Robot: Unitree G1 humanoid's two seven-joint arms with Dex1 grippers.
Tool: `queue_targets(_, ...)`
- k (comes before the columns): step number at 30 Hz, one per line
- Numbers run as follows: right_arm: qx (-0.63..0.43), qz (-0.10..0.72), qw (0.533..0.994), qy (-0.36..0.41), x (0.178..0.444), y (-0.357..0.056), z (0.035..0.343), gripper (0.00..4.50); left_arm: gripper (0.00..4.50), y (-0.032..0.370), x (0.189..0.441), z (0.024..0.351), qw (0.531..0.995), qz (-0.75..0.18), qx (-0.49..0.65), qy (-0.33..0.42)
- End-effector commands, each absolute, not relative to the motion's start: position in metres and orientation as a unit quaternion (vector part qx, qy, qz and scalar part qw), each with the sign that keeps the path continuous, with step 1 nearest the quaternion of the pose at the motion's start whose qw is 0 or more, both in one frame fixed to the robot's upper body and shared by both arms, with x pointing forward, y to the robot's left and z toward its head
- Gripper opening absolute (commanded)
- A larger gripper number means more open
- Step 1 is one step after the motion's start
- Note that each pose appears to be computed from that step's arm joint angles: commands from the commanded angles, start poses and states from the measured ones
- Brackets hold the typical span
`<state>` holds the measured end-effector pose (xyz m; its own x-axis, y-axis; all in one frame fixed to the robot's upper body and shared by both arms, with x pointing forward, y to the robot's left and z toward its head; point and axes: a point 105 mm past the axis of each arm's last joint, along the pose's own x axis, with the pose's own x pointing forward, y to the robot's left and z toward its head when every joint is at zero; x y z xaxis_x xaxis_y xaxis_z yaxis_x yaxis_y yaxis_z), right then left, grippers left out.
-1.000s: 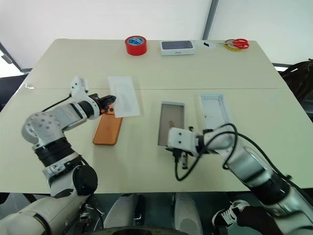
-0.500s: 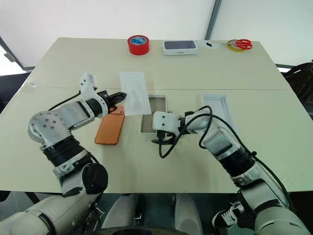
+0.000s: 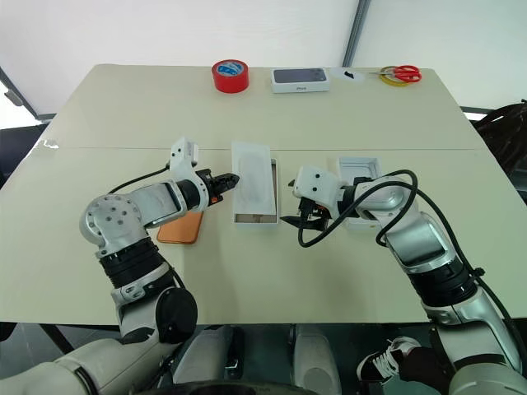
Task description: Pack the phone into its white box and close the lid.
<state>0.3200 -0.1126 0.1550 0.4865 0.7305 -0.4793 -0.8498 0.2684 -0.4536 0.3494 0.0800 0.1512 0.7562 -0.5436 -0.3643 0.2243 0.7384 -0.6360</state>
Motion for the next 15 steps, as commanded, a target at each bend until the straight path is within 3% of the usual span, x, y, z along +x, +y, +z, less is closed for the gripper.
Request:
queue_targets(1, -0.348, 0.483, 0.801, 0.065, 0.3217, -0.1162, 0.1680, 4.01, 0.00, 0.0738, 0.3481, 0.1537, 0.893, -0.225, -0.278, 0.272)
queue_targets(15, -0.298, 0.474, 0.826, 0.068, 0.3263, -0.1200, 0.1661, 4.01, 0.00, 0.0663, 0.3425, 0.1458, 0.890, -0.233, -0.268, 0.287)
